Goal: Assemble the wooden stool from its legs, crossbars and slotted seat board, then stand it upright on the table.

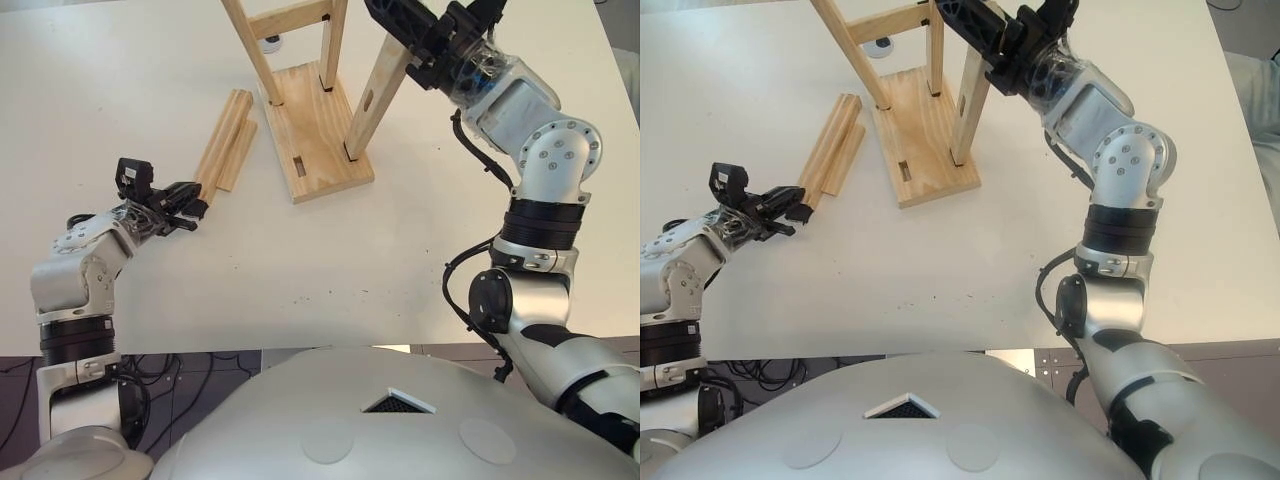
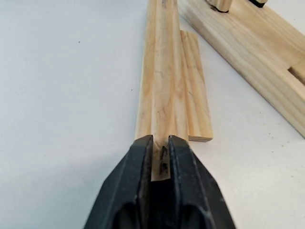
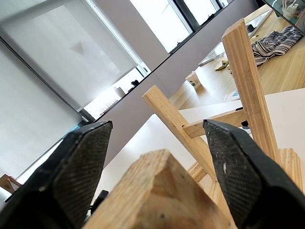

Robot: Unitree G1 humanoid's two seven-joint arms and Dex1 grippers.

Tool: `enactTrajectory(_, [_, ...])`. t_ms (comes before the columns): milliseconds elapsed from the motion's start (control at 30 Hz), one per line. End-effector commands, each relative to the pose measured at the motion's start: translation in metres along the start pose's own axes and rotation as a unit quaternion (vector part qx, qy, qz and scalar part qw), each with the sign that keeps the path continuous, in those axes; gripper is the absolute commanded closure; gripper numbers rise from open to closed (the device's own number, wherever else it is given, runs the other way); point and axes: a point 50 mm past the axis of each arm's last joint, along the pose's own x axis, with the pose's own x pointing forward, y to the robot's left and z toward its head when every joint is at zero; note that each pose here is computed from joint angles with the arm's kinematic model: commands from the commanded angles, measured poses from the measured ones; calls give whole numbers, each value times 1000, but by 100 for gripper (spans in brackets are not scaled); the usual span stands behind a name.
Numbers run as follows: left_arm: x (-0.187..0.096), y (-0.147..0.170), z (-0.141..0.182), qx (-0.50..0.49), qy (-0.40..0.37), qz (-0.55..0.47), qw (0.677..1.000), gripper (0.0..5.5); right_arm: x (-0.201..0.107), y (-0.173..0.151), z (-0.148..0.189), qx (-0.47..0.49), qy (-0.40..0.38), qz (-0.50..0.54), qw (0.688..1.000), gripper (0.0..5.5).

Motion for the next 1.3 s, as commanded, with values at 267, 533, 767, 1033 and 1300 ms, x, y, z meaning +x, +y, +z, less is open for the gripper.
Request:
enactTrajectory(267, [-2,-7,-8,206,34,59,976,318,-1,0,-5,-11,11,-3,1000,200])
enactTrajectory(533, [-2,-4,-24,196,48,65,977,265,-1,-1,-5,-14,12,-4,1000,200])
enactTrajectory(767, [-6,-8,-3,135,-5,54,989,265,-2,-2,-5,-15,11,-9,1000,200])
enactTrajectory(1033, [-2,-8,-25,130,39,46,990,265,-2,-2,-5,-16,15,-9,1000,200])
enactTrajectory(1300, [-2,-8,-33,92,36,42,994,348,-2,-3,-5,-18,18,-10,1000,200])
